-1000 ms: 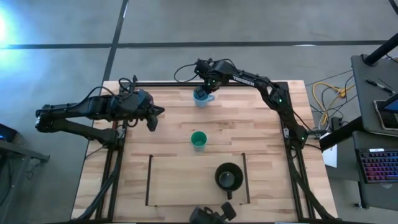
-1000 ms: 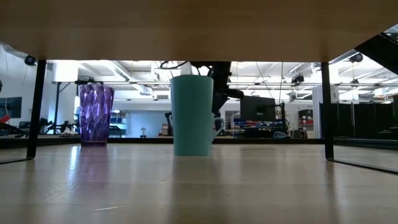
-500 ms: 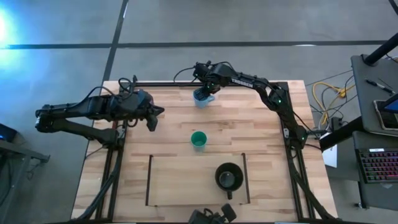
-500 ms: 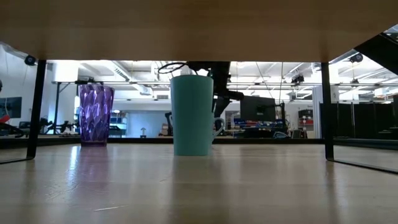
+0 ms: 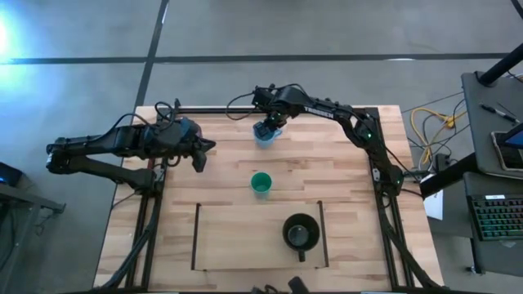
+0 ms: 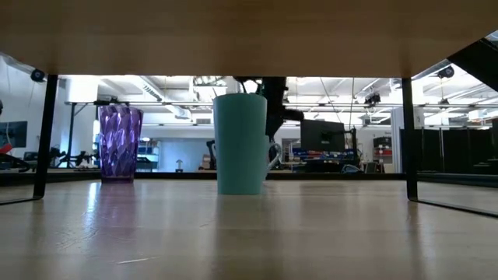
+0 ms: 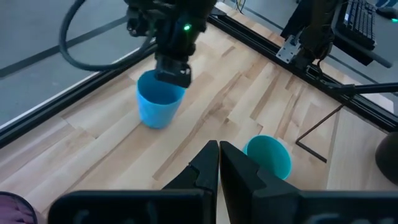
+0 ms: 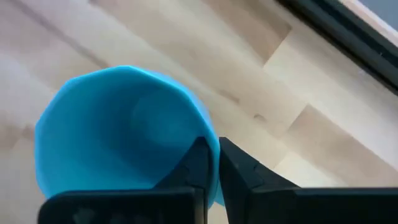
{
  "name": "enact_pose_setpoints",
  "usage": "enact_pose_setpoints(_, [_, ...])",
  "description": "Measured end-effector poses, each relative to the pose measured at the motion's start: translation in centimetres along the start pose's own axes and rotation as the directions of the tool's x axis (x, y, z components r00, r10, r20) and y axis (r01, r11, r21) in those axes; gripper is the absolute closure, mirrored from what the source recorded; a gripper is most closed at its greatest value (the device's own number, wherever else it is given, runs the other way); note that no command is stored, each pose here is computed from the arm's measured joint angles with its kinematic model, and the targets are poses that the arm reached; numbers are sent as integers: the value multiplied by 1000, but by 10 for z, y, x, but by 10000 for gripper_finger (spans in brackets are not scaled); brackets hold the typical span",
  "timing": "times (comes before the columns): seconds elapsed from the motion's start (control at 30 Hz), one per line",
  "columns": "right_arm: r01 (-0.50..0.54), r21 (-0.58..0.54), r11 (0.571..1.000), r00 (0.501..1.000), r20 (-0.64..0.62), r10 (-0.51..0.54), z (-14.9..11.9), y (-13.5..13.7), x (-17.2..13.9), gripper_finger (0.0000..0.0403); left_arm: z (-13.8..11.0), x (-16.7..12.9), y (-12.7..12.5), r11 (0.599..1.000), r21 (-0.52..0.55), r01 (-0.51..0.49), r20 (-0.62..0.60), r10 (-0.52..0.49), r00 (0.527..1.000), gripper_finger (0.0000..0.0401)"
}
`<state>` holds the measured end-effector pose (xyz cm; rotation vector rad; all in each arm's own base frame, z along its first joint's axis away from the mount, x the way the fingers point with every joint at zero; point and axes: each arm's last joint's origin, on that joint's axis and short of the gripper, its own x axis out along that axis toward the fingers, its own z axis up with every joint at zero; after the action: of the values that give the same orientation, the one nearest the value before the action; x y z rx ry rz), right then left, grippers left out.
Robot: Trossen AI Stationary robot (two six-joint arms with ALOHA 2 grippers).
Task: Stack small to large cups/mugs on shelf
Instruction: Put the light blue mug on the shelf
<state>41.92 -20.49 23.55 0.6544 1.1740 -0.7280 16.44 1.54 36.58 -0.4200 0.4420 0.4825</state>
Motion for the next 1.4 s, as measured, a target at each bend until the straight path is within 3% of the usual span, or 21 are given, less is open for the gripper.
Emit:
enact_pose_setpoints(0.3, [-87,-26,996,987,132,90,-28,22,-90,389,0,1,0,1000,9,-1,-1,1,1000,401])
enact_pose_setpoints(0.5, [-212,-102,972,950,209,230,-79,50,-168,389,-3,3,1,999,35,-7,-14,8,1000,401])
enact_pose_setpoints(0.67, [-322,-177,930,909,216,356,-125,74,-211,390,-4,4,1,999,41,-7,-13,7,1000,401])
enact_pose_setpoints(0.83, [-412,-275,869,876,144,461,-157,106,-218,390,0,5,-3,999,28,36,9,-37,999,401])
enact_pose_setpoints(1.03, [-463,-426,777,852,26,522,-180,139,-205,390,0,17,-15,974,46,220,-71,-216,974,401])
enact_pose_setpoints(1.4, [-532,-582,615,811,-142,567,-215,171,-195,390,-17,29,-41,939,95,330,-193,-308,931,401])
